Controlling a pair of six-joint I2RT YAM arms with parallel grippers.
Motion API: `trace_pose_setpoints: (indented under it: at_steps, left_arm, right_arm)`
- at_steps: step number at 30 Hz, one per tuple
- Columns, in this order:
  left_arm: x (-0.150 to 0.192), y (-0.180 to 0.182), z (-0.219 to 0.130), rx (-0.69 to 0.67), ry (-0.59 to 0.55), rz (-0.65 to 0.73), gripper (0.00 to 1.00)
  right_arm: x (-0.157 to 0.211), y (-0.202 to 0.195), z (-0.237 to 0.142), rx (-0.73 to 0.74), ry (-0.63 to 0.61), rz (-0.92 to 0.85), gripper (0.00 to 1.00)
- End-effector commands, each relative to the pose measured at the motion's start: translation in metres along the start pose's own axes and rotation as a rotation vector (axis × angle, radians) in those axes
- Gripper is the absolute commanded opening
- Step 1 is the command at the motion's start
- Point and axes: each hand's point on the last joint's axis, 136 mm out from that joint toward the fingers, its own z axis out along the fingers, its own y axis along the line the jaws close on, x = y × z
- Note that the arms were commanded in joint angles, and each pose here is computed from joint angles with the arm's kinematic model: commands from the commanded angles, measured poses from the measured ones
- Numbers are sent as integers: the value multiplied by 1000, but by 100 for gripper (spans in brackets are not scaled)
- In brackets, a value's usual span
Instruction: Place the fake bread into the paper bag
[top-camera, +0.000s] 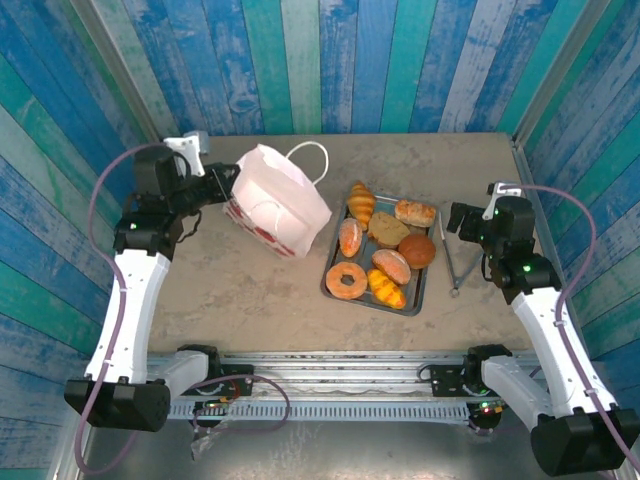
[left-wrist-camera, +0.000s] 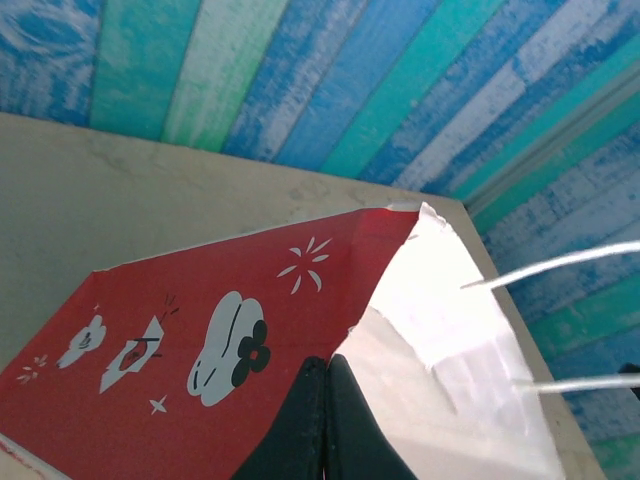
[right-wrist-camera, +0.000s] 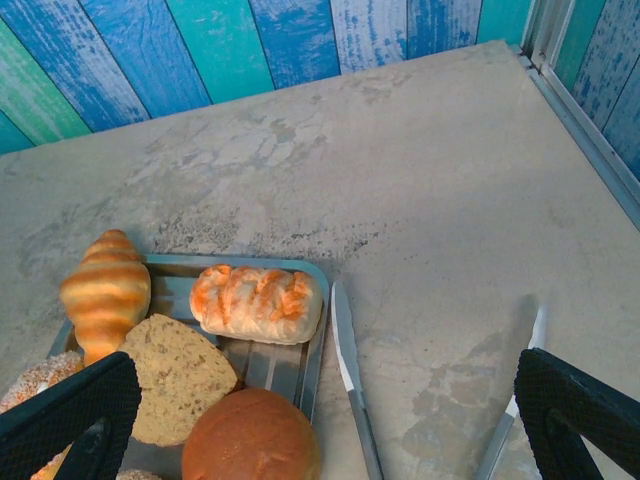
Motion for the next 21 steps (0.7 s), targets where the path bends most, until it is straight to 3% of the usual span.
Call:
trace_pose_setpoints:
  at_steps: [1,12,21]
  left_arm:
    - [17,-12,-3,71,75,17,0]
    - [48,-2,9,82,251,72,0]
    - [18,12,58,81,245,115,5]
  right_arm:
    - [-7,0,-4,2,-14,-5,100]
    - [-5,1,-1,-7,-10,-3,100]
    - [-2,1,2,-8,-5,-1,100]
